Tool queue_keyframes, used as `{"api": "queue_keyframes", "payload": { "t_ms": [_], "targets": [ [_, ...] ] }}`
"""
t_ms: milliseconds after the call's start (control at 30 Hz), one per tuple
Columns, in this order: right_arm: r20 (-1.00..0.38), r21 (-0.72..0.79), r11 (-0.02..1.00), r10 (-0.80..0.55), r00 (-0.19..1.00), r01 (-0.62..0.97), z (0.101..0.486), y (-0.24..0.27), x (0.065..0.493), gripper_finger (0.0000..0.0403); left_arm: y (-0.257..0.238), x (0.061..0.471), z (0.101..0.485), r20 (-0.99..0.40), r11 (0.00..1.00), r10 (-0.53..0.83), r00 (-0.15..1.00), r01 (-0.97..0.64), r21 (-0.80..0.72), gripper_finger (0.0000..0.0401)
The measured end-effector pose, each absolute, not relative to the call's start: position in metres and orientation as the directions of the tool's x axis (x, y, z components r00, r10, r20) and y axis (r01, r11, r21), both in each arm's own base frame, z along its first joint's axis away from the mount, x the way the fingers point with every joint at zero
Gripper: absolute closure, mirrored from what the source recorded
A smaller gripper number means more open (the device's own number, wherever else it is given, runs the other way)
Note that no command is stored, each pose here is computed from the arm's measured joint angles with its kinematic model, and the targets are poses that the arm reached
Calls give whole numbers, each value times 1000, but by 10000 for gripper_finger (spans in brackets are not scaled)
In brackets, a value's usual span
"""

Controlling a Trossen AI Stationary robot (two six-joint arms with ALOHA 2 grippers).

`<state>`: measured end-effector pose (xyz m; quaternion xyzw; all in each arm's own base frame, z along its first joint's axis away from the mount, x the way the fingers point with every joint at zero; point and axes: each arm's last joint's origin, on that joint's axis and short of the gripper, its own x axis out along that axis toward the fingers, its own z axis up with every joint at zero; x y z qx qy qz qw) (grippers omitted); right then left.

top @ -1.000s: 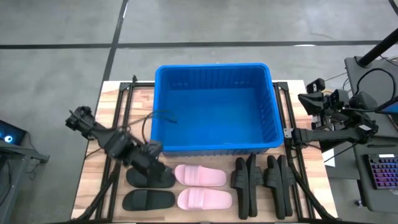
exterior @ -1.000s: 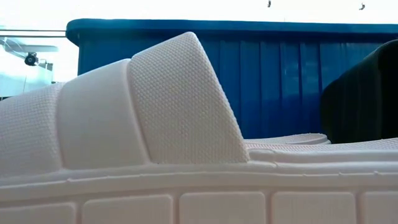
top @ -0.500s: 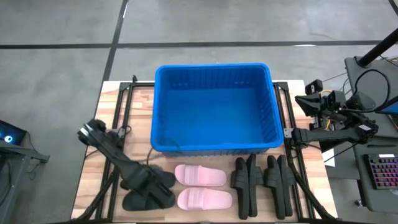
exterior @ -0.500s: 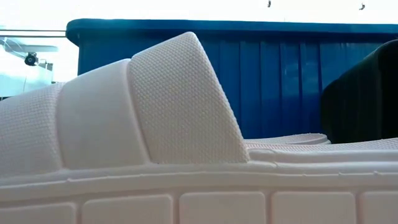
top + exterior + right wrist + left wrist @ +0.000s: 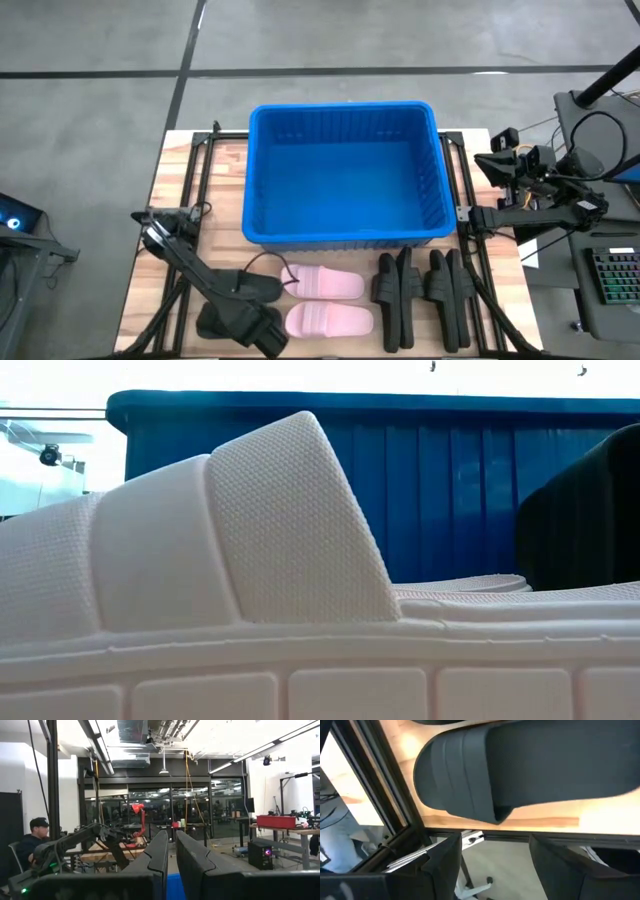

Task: Pick and place slides into bin
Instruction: Put the black slide into the blue container

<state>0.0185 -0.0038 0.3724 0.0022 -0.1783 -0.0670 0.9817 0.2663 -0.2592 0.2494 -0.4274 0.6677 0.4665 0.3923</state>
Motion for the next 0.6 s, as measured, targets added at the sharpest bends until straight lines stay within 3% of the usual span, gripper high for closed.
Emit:
{"api": "queue_keyframes", "payload": {
  "t_ms": [167,333,500,600],
  "targets": [
    [348,28,991,-132,928,131,372,-4,19,374,-257,263,239,-868,124,-181,-463,-886,447,184],
    [347,28,991,-132,928,131,372,-4,19,374,-256,265,229,-895,78,-72,-439,-898,434,184],
    [339,27,991,-132,931,131,371,-4,19,374,-259,270,212,-896,84,-13,-443,-894,440,184],
    [338,26,991,-132,932,131,371,-4,19,374,-262,272,201,-879,150,-14,-476,-870,469,184]
  ]
}}
